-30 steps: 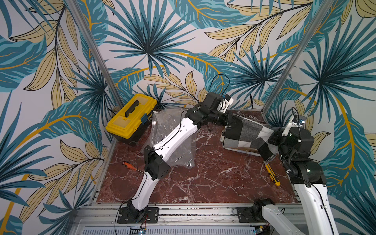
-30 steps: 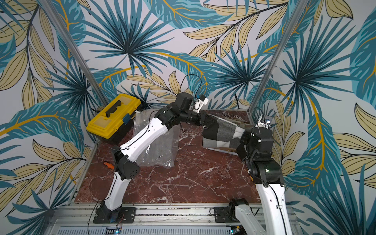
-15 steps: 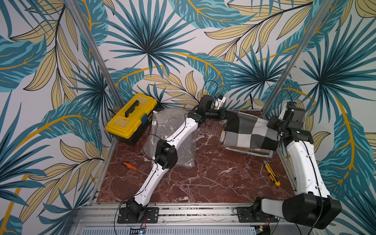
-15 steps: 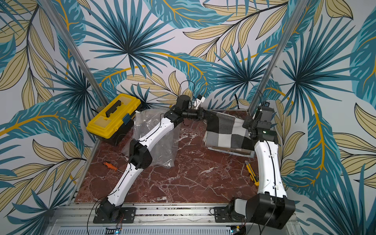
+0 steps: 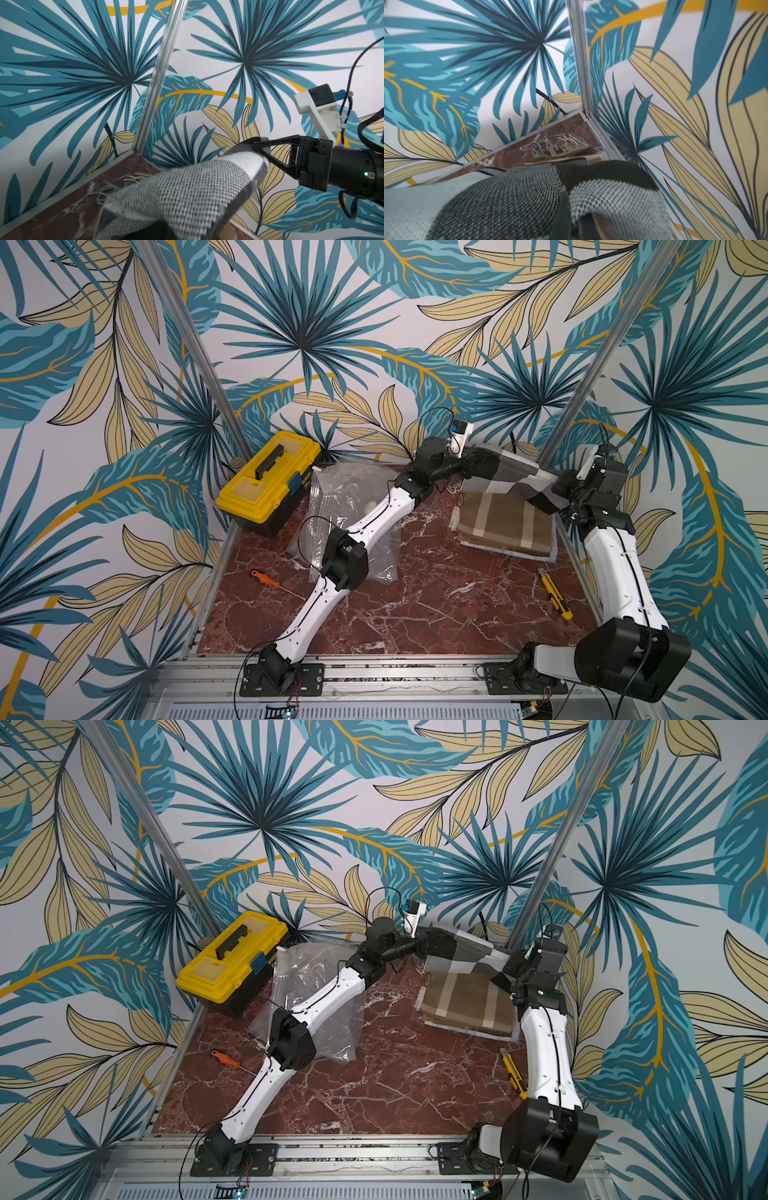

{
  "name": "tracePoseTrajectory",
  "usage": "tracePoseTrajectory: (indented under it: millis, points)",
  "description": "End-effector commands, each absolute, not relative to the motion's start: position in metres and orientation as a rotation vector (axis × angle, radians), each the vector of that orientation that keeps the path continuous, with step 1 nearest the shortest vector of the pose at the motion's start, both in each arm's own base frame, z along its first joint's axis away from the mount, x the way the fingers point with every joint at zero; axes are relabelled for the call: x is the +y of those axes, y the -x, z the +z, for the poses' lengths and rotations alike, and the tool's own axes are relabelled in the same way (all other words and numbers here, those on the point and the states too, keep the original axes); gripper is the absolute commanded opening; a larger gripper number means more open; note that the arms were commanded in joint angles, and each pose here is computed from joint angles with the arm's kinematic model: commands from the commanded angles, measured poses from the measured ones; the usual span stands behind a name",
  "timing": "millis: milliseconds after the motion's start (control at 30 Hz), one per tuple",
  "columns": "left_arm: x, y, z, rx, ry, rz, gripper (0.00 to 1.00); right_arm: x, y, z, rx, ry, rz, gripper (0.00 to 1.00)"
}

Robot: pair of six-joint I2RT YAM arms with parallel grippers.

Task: Take the blanket out of the vacuum bag
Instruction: Place the blanket at the center of the board.

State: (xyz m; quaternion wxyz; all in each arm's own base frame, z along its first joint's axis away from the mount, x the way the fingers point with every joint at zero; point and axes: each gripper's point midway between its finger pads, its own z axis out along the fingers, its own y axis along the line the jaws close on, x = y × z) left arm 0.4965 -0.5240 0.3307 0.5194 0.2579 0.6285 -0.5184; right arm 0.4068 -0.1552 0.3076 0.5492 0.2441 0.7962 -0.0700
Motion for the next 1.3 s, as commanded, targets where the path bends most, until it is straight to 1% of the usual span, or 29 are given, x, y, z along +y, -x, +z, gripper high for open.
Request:
tracePoseTrajectory:
  millis: [0, 67, 133, 233, 333, 467, 567, 600, 800, 833, 867, 933, 967, 1000, 1067, 1100, 1167, 1267]
  points:
    - [-0.524, -0.517, 0.253, 1.668, -0.633, -1.181, 0.0, -0.195, -0.392, 0.239, 1.978, -0.757, -0.29, 0.0]
    - [-0.54, -0.486, 0.207, 1.823, -0.756, -1.22, 0.0, -0.192, -0.384, 0.197, 2.098, -0.799, -0.263, 0.0]
    - [-0.542, -0.455, 0.167, 1.999, -0.855, -1.195, 0.0, -0.185, -0.377, 0.171, 2.174, -0.814, -0.22, 0.0]
    - [-0.529, -0.427, 0.134, 2.205, -0.884, -1.222, 0.0, -0.176, -0.359, 0.153, 2.223, -0.857, -0.187, 0.0]
    - [-0.513, -0.407, 0.116, 2.333, -0.883, -1.226, 0.0, -0.167, -0.346, 0.148, 2.246, -0.877, -0.155, 0.0]
    - [-0.499, -0.396, 0.116, 2.348, -0.84, -1.211, 0.0, -0.157, -0.335, 0.141, 2.267, -0.895, -0.115, 0.0]
    - [-0.495, -0.393, 0.116, 2.351, -0.809, -1.191, 0.0, -0.144, -0.335, 0.133, 2.273, -0.89, -0.023, 0.0]
    - [-0.494, -0.391, 0.13, 2.329, -0.802, -1.191, 0.0, -0.141, -0.333, 0.131, 2.278, -0.896, -0.004, 0.0]
    - [-0.498, -0.382, 0.138, 2.337, -0.802, -1.21, 0.0, -0.133, -0.317, 0.113, 2.329, -0.925, 0.01, 0.0]
    - [-0.498, -0.381, 0.138, 2.34, -0.803, -1.213, 0.03, -0.134, -0.314, 0.112, 2.335, -0.934, -0.003, 0.0]
    - [-0.498, -0.38, 0.135, 2.35, -0.802, -1.211, 0.09, -0.134, -0.312, 0.11, 2.34, -0.939, -0.011, 0.0]
    - [-0.497, -0.378, 0.131, 2.369, -0.801, -1.21, 0.15, -0.133, -0.309, 0.107, 2.343, -0.95, -0.006, 0.0]
    - [-0.496, -0.377, 0.129, 2.38, -0.8, -1.208, 0.21, -0.132, -0.309, 0.106, 2.342, -0.952, -0.005, 0.0]
    - [-0.495, -0.375, 0.127, 2.393, -0.799, -1.201, 0.32, -0.132, -0.309, 0.108, 2.341, -0.951, -0.003, 0.13]
    - [-0.49, -0.371, 0.128, 2.418, -0.806, -1.183, 0.39, -0.13, -0.305, 0.115, 2.338, -0.95, 0.0, 0.35]
    - [-0.485, -0.368, 0.129, 2.441, -0.808, -1.149, 0.41, -0.13, -0.302, 0.121, 2.337, -0.95, -0.006, 0.43]
    - [-0.471, -0.363, 0.129, 2.489, -0.792, -1.045, 0.41, -0.128, -0.29, 0.13, 2.352, -0.964, -0.032, 0.54]
    - [-0.44, -0.358, 0.131, 2.561, -0.746, -0.822, 0.44, -0.124, -0.277, 0.148, 2.357, -0.962, -0.047, 0.64]
